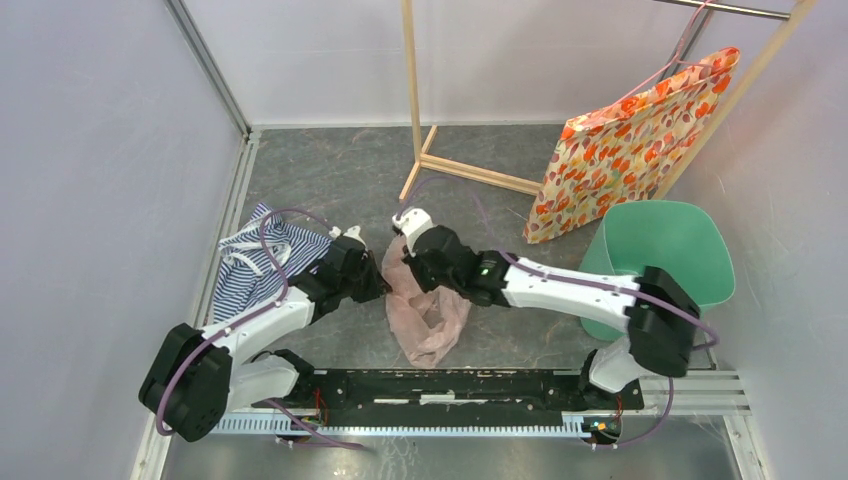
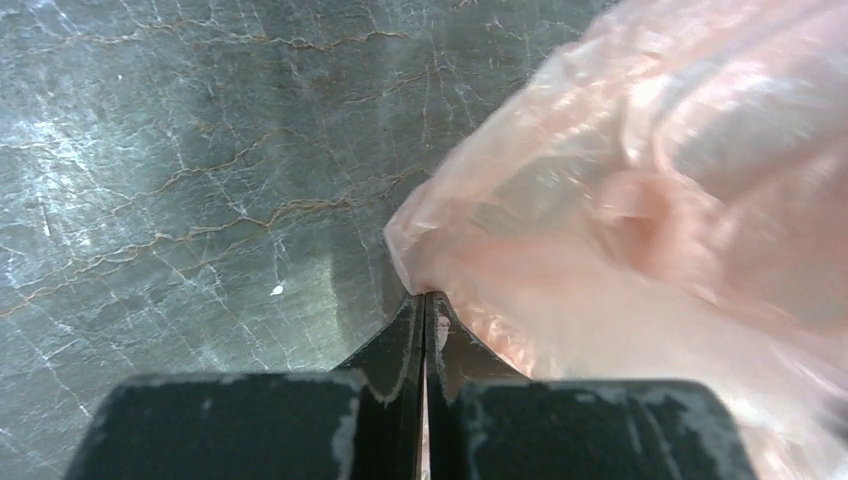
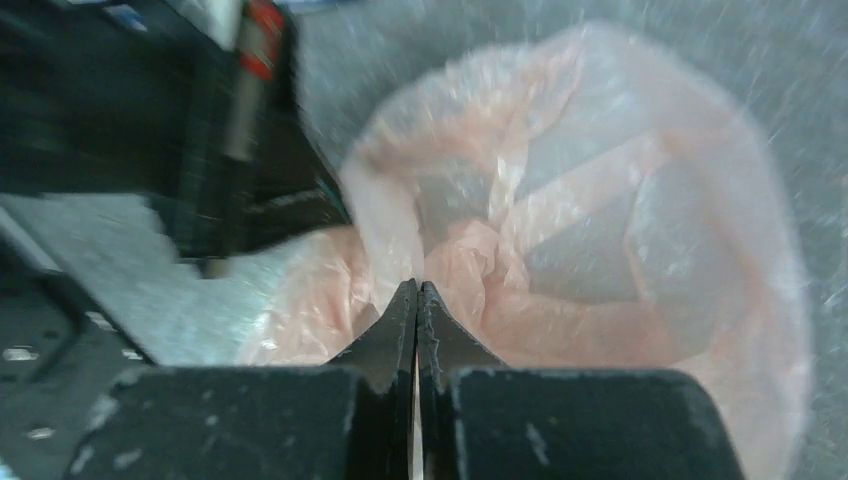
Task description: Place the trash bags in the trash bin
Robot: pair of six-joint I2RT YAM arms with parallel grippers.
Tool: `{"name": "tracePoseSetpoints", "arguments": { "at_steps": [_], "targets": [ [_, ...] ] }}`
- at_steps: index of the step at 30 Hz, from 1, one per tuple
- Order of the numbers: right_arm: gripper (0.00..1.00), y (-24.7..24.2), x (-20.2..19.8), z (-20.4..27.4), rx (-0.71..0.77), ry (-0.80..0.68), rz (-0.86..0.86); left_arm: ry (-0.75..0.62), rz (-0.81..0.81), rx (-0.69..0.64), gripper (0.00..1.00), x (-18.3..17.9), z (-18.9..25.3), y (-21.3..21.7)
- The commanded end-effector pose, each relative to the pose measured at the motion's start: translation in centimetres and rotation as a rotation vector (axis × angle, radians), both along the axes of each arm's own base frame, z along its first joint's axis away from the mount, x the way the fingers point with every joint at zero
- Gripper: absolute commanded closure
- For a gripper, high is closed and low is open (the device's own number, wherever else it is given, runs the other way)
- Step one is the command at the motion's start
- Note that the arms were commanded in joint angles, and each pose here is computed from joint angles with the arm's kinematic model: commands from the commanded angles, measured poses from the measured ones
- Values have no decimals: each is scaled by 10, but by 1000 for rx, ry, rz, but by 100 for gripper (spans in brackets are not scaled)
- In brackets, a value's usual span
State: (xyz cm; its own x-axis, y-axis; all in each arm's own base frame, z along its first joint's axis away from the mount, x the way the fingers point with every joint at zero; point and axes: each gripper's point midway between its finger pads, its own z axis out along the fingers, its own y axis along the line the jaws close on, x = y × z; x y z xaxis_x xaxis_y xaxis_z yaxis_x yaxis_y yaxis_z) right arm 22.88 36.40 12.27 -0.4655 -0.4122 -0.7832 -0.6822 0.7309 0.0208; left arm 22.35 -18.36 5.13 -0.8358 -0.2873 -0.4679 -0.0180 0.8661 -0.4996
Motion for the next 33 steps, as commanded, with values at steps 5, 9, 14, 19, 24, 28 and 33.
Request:
{"name": "tracePoseSetpoints", "arguments": {
  "at_steps": [5,9,14,19,24,28,33],
  "targets": [
    [100,-2,2,140,322,-65,21,-70,-2,24,98,16,16,0],
    [100,-10,4,152,311,-84,20,-118,-37,-6,98,21,38,-7],
    [82,-17,1,135,209,-96,76,-214,-103,-37,97,23,78,-14],
    [39,-25,-10,98,105,-94,179,-246,-174,-39,98,21,96,-19],
    [12,-54,3,64,-19,-200,136,-251,-219,-59,98,17,100,-25],
    [7,-57,7,36,-77,-240,173,-265,-241,-70,98,17,106,-28],
    [13,-51,9,14,-91,-216,169,-270,-269,-84,98,17,112,-33]
  ]
}}
